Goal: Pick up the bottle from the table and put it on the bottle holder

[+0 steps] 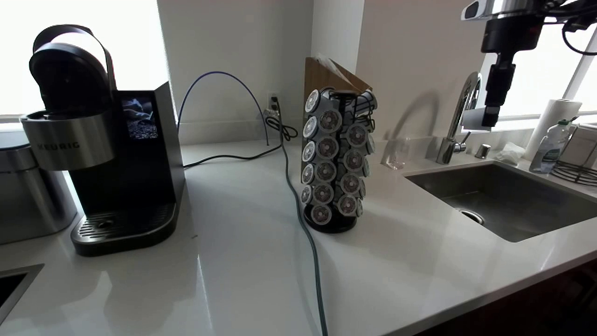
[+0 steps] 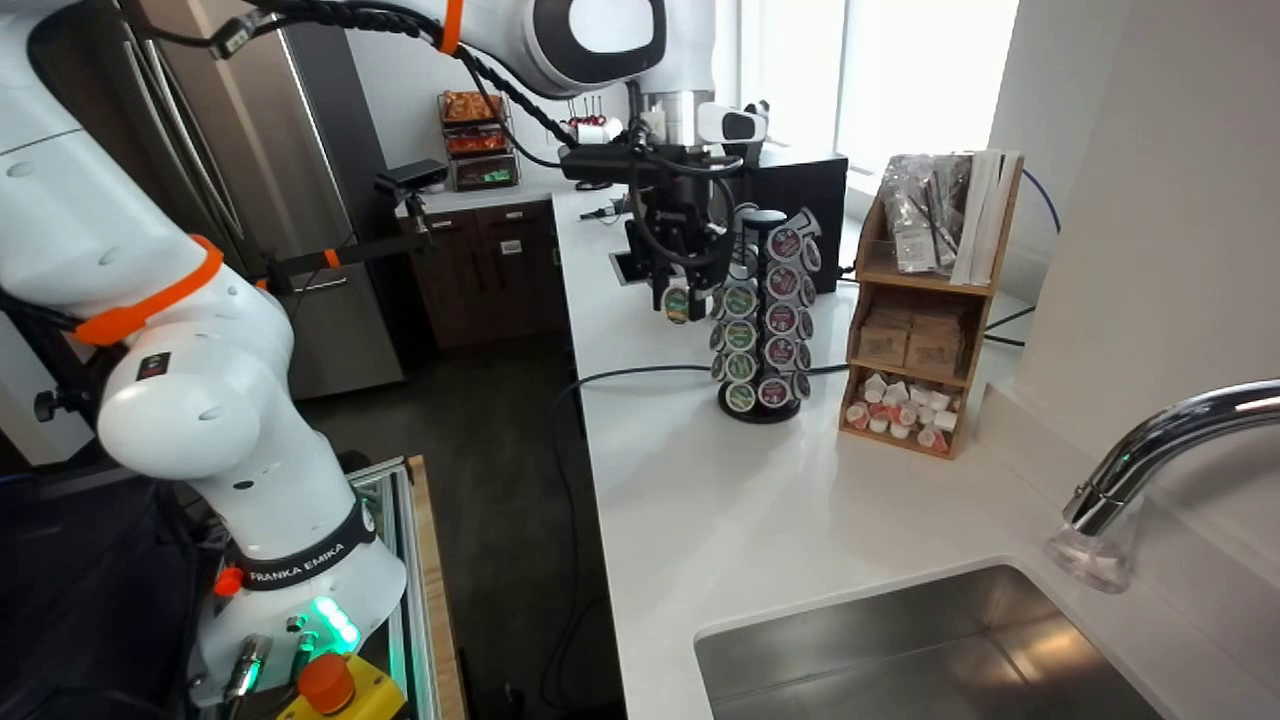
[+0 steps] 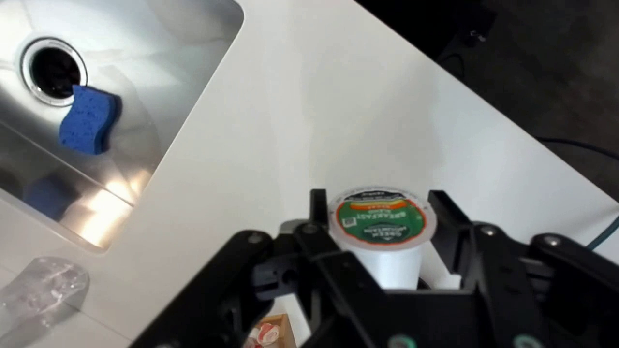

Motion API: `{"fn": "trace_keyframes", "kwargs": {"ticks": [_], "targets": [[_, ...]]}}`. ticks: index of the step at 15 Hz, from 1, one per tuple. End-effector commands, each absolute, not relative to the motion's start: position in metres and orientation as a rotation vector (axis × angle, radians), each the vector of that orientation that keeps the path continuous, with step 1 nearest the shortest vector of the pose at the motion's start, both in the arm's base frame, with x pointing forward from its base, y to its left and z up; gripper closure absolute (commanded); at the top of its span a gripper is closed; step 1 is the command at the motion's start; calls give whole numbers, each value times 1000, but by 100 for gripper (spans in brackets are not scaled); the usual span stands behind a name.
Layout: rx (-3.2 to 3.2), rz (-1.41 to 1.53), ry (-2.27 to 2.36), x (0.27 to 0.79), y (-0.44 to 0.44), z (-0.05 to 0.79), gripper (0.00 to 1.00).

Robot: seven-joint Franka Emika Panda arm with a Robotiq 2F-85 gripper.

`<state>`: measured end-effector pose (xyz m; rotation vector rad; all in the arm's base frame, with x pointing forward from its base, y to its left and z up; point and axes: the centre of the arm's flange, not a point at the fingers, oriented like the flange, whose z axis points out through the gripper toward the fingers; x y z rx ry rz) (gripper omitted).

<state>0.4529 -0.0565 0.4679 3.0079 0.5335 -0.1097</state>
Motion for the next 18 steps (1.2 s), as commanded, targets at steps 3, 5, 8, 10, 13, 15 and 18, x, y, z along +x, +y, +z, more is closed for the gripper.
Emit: {"fn": "trace_keyframes", "kwargs": {"ticks": [3, 5, 8, 10, 13, 15, 18], "targets": [[2967, 10, 599, 533, -25, 447, 71], [2963, -13, 618, 515, -28, 447, 46], [2960, -6, 616, 526, -25, 444, 46], [2951, 18, 686, 531, -19, 445, 71], [2928, 66, 796, 545, -7, 452, 71], [2906, 99, 870, 553, 3, 457, 71], [2892, 93, 973, 559, 14, 459, 71]]}}
